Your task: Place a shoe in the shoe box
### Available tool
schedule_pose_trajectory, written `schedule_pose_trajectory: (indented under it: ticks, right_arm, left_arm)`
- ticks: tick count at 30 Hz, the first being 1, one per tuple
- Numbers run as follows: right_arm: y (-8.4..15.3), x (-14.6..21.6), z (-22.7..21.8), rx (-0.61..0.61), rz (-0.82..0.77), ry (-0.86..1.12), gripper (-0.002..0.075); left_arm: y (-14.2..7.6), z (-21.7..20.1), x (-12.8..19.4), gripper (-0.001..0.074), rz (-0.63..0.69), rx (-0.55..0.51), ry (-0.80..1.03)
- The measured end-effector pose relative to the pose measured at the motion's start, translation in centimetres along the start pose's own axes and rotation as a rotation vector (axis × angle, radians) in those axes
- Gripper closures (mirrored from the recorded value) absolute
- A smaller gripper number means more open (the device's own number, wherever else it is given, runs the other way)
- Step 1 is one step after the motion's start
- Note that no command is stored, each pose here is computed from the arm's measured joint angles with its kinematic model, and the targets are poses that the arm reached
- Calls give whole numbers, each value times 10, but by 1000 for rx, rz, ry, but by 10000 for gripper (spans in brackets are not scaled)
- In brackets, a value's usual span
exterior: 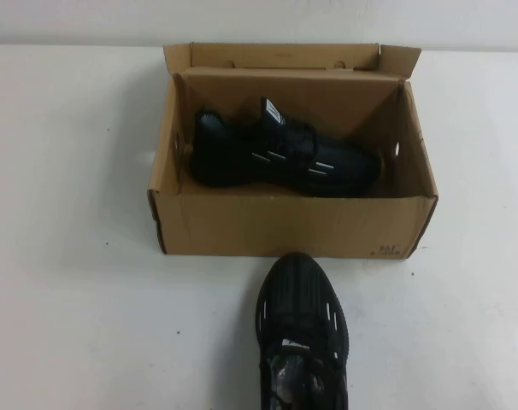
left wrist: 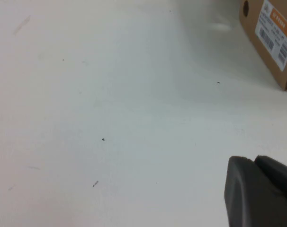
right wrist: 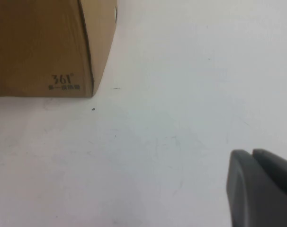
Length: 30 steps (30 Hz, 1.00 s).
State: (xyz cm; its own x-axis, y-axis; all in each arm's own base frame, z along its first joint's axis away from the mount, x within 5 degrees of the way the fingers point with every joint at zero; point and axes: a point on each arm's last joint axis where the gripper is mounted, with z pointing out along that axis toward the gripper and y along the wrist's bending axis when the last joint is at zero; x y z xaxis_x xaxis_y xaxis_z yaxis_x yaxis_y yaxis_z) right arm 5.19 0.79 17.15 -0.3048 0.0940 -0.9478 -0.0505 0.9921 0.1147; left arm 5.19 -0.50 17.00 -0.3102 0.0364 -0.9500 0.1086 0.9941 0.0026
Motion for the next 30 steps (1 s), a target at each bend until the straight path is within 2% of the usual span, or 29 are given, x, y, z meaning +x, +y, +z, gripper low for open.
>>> schedule_pose_trajectory:
  ticks: [24, 30]
  right_arm:
    - [1, 0, 0, -14, 34, -2, 743]
    - [0, -9, 0, 1, 36, -101, 742]
  left_arm:
    - [0, 0, -1, 736, 2, -1, -6]
    - [0, -1, -12, 736, 4, 4, -136]
